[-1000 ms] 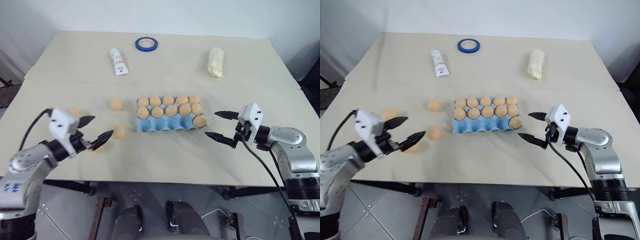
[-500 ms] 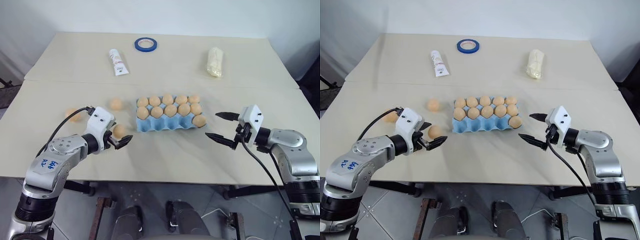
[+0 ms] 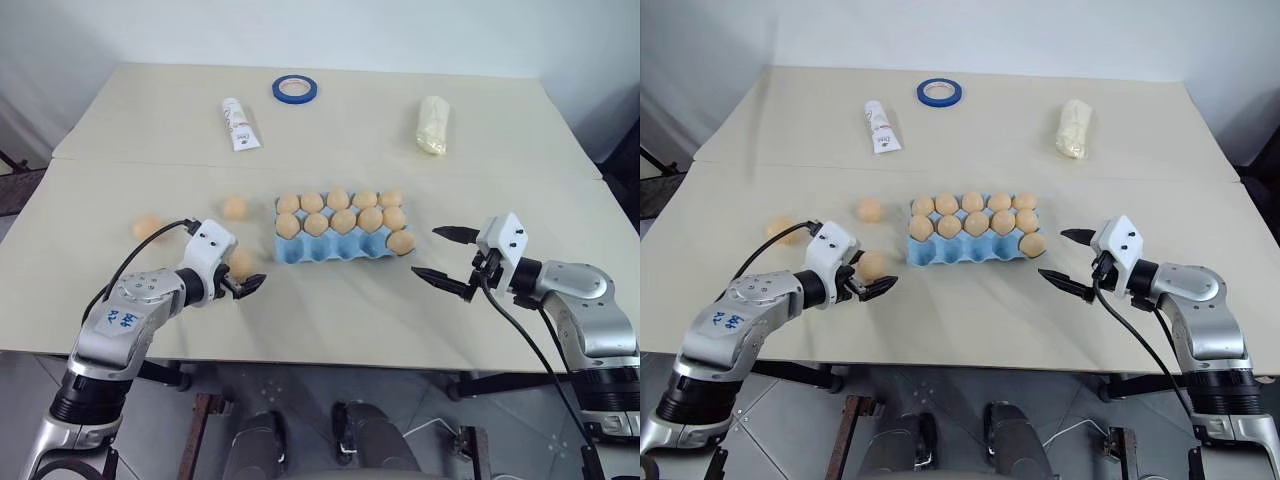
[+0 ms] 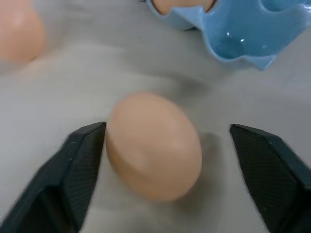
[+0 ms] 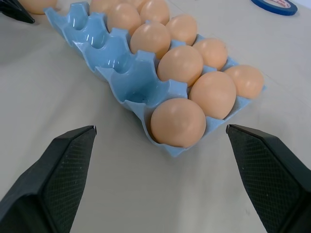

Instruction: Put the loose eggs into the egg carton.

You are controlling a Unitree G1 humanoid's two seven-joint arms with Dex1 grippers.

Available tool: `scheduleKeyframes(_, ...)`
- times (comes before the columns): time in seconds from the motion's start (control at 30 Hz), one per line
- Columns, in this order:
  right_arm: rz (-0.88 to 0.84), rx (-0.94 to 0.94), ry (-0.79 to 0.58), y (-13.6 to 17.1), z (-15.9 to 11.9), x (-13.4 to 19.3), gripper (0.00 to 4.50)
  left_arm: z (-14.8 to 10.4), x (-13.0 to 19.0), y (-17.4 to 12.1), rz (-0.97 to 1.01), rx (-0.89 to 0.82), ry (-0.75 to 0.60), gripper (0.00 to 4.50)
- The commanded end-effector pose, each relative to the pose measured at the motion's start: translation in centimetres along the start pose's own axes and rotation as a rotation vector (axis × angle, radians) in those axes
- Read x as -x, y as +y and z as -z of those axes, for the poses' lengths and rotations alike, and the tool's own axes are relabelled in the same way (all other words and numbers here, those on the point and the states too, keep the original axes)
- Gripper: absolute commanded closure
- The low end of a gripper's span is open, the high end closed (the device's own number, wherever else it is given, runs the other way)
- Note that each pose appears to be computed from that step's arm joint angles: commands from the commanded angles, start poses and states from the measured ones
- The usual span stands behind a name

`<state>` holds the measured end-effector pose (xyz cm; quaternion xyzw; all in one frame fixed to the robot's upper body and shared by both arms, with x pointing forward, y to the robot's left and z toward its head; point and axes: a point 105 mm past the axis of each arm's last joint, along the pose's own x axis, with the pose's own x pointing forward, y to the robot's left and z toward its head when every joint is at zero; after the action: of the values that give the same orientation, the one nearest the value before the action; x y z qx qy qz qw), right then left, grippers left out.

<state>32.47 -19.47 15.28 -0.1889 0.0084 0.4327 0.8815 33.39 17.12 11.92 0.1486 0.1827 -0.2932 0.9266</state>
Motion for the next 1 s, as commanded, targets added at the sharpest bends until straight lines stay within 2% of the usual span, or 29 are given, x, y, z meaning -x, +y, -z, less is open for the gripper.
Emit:
scheduleKeyframes(0.03, 0.03, 0.05, -0.016, -0.7, -1.3, 0.9, 0.0, -1.1, -0.2, 0.2, 0.0, -0.039, -0.037, 1.57)
scheduleKeyframes(0.13, 0.035, 0.052, -0.013, -0.7, -1.3, 0.9, 0.0, -1.0, -0.3, 0.2, 0.011, -0.044, -0.034, 2.53)
scheduleKeyframes(0.2, 0.04, 0.053, -0.011, -0.8, -1.2, 1.1, 0.0, -1.0, -0.4, 0.1, 0.014, -0.047, -0.037, 2.73)
scheduleKeyframes(0.37, 0.051, 0.053, -0.006, -0.8, -1.1, 1.3, 0.0, -2.2, -0.6, 0.2, -0.007, -0.052, -0.094, 2.76)
scheduleKeyframes(0.5, 0.057, 0.052, -0.005, -0.8, -1.0, 1.5, 0.0, -5.8, -0.5, -0.9, 0.044, -0.179, -0.267, 2.76)
scheduleKeyframes(0.63, 0.064, 0.053, -0.009, -0.8, -1.1, 1.5, 0.0, -8.4, -0.5, -1.8, 0.11, -0.174, -0.368, 2.76)
scheduleKeyframes(0.77, 0.076, 0.054, -0.023, -0.8, -1.3, 1.7, 0.0, -11.3, 0.0, -2.8, 0.167, -0.227, -0.53, 2.76)
scheduleKeyframes(1.0, 0.1, 0.05, -0.03, -0.6, -1.2, 2.0, 0.0, -13.4, -1.0, -4.1, 0.358, -0.241, -0.645, 2.76)
